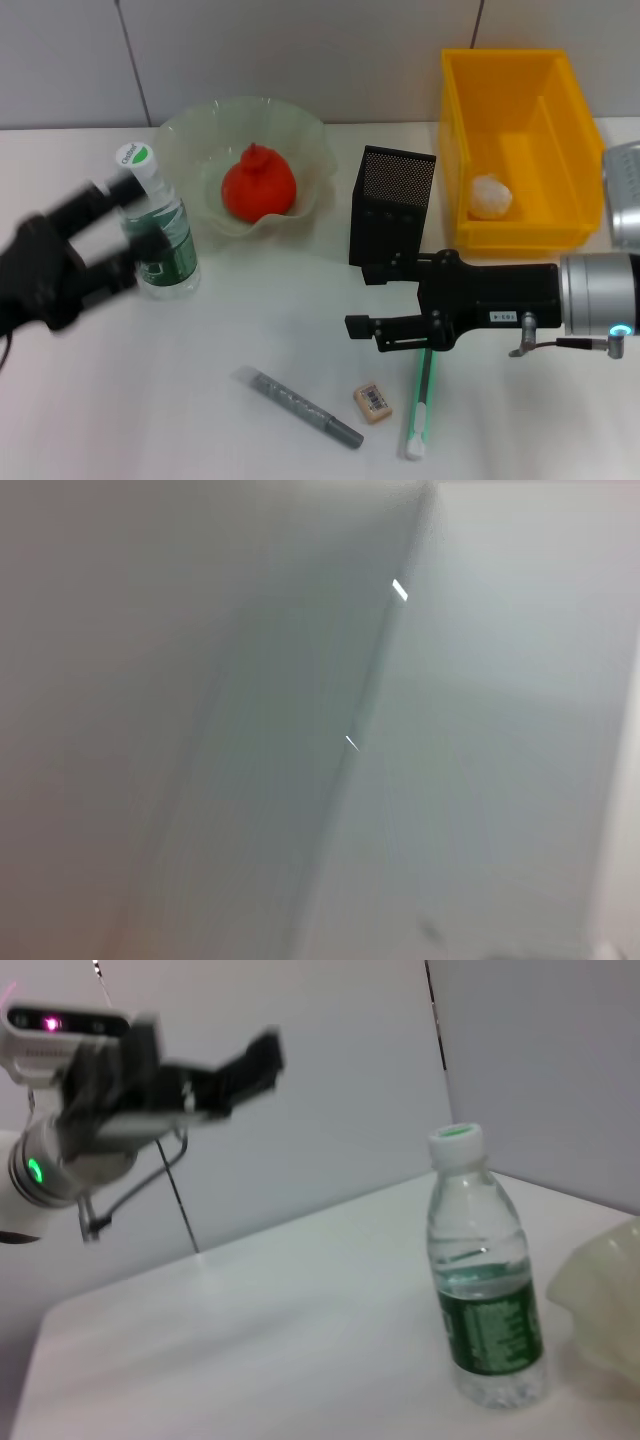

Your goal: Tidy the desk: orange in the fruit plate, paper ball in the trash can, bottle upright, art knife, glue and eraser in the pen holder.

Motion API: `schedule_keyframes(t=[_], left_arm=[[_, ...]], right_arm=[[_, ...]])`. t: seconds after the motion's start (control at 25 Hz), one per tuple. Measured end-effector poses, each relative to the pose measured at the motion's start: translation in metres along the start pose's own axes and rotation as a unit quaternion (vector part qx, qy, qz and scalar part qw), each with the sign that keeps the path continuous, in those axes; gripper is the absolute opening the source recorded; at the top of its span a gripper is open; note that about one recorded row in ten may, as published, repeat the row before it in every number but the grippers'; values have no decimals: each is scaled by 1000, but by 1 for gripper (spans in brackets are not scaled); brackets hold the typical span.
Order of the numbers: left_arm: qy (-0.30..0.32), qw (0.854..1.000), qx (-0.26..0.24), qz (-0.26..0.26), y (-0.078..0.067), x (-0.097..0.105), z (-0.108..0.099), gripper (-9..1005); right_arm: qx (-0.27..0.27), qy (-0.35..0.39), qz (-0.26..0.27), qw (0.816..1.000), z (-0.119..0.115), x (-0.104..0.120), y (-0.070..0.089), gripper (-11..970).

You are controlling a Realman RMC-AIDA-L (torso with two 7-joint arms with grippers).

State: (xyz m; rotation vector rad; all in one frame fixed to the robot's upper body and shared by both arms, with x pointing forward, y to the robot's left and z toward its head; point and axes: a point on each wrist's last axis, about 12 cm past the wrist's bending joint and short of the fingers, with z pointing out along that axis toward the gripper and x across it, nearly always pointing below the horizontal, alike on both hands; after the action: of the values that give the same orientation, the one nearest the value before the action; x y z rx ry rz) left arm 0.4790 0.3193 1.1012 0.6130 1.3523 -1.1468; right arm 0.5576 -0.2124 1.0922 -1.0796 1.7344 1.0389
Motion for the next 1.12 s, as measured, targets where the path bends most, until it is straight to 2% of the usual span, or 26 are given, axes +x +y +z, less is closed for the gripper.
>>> schedule_keyframes(t=[0.08, 0.12, 0.16, 0.2, 0.28, 0.32, 0.4, 0.44, 0.52, 0.56, 0.6, 0.64, 0.72, 0.76, 0.8, 0.84, 0.88, 0.92, 0.96, 1.08, 1.12], left_arm=[[0, 1000, 0, 0, 0, 0, 0, 781], [78, 997, 31, 0, -2, 5, -2, 781], [78, 997, 31, 0, -2, 5, -2, 781], [95, 995, 37, 3, -2, 6, -3, 781], [138, 989, 50, 8, -1, 9, -2, 781], [176, 982, 57, 19, 0, 13, -2, 781], [186, 981, 58, 24, 0, 14, -1, 781], [192, 979, 62, 33, 0, 16, -1, 781], [196, 978, 67, 40, -1, 17, 0, 781], [196, 978, 67, 40, -1, 17, 0, 781], [199, 977, 69, 42, -1, 18, 1, 781], [202, 976, 72, 43, -1, 18, 1, 781], [211, 973, 80, 44, -1, 21, 4, 781], [211, 973, 80, 44, -1, 21, 4, 781], [214, 972, 83, 43, -1, 22, 5, 781], [215, 972, 84, 43, -1, 22, 6, 781], [215, 972, 86, 43, -1, 22, 7, 781], [215, 972, 87, 42, -1, 23, 8, 781], [215, 972, 87, 42, -1, 23, 8, 781], [214, 972, 88, 41, -2, 24, 10, 781], [214, 972, 87, 41, -2, 24, 10, 780]], right_arm=[[-4, -1, 3, 1000, -1, -3, 0, 777], [-6, -3, 9, 1000, -3, -8, 0, 777], [-6, -3, 9, 1000, -3, -8, 0, 777], [-11, -3, 21, 1000, -9, -19, 1, 777], [-16, 4, 27, 999, -12, -27, 1, 777], [-24, 24, 34, 999, -15, -38, 2, 777], [-28, 40, 41, 998, -16, -45, 2, 777], [-27, 82, 60, 995, -17, -62, 1, 777], [-21, 128, 83, 988, -17, -78, -1, 777], [-21, 128, 83, 988, -17, -78, -1, 777], [-14, 179, 102, 979, -14, -96, -4, 777], [-14, 179, 102, 979, -14, -96, -4, 777], [-2, 255, 136, 958, -6, -122, -5, 777], [-2, 255, 136, 958, -6, -122, -5, 777], [14, 305, 156, 939, 2, -138, -5, 777], [14, 305, 156, 939, 2, -138, -5, 777], [28, 329, 165, 929, 7, -146, -5, 777], [51, 373, 180, 909, 18, -155, -5, 777], [51, 373, 180, 909, 18, -155, -5, 777], [76, 429, 187, 880, 37, -161, -5, 777], [90, 462, 186, 862, 49, -158, -5, 777]])
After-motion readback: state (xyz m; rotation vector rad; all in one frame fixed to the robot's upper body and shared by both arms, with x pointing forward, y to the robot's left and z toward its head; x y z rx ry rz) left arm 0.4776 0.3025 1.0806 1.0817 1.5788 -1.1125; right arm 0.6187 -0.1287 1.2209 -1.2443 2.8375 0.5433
